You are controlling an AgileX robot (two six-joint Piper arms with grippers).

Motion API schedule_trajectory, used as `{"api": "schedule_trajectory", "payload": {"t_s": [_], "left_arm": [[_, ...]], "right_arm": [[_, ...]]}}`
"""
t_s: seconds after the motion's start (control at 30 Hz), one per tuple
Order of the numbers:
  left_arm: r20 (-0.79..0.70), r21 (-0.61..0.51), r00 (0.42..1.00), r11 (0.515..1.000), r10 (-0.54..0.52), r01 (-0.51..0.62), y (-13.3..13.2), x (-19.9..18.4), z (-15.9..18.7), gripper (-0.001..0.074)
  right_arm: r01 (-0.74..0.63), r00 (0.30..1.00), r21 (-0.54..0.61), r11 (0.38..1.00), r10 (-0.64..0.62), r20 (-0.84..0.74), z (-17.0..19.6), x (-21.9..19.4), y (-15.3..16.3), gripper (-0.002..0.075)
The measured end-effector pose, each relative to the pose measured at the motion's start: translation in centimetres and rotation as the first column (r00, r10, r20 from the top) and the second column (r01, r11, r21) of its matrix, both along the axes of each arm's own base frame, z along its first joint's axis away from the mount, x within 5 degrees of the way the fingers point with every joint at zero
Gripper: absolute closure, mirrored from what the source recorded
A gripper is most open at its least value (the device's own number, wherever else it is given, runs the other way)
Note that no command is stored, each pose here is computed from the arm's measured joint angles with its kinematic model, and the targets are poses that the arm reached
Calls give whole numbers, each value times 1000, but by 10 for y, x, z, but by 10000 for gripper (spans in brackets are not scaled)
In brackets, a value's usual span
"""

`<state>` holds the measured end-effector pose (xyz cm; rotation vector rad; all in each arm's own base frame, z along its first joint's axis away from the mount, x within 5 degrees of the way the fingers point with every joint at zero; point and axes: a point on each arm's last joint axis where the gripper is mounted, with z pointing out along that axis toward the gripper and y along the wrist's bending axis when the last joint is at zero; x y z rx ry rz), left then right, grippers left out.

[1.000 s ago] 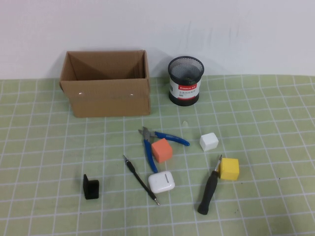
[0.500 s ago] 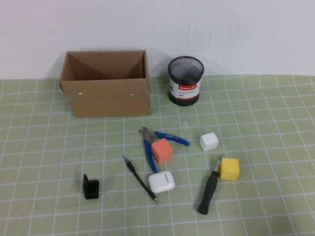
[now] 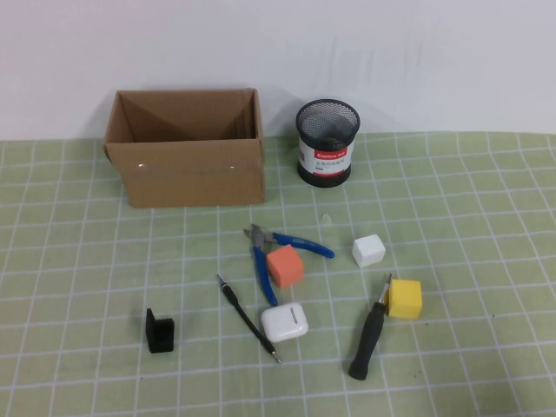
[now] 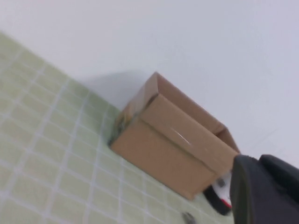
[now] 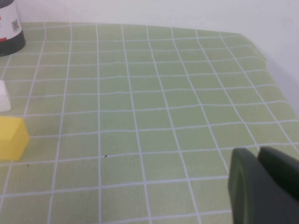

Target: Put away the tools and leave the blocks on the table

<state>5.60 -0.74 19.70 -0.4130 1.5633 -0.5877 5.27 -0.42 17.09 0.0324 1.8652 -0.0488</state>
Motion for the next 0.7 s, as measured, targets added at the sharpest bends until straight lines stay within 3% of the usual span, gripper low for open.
{"api": "schedule_trajectory", "payload": {"t_s": [0.1,0.23,0.47,0.7], "left_arm": [[-107,-97,994,995,-29,18,-3,-1,0,738],[-330,-66,940,995,-87,69,-9,1,28,738],[-662,97,739,963,-128,253,-16,26,79,738],[-813,132,562,892,-152,433,-24,75,85,738]], "right_arm": [[0,1000,0,1000,0,0,0,0,0,736],[0,1000,0,1000,0,0,0,0,0,736],[0,1000,0,1000,0,0,0,0,0,736],[0,1000,0,1000,0,0,0,0,0,736]]}}
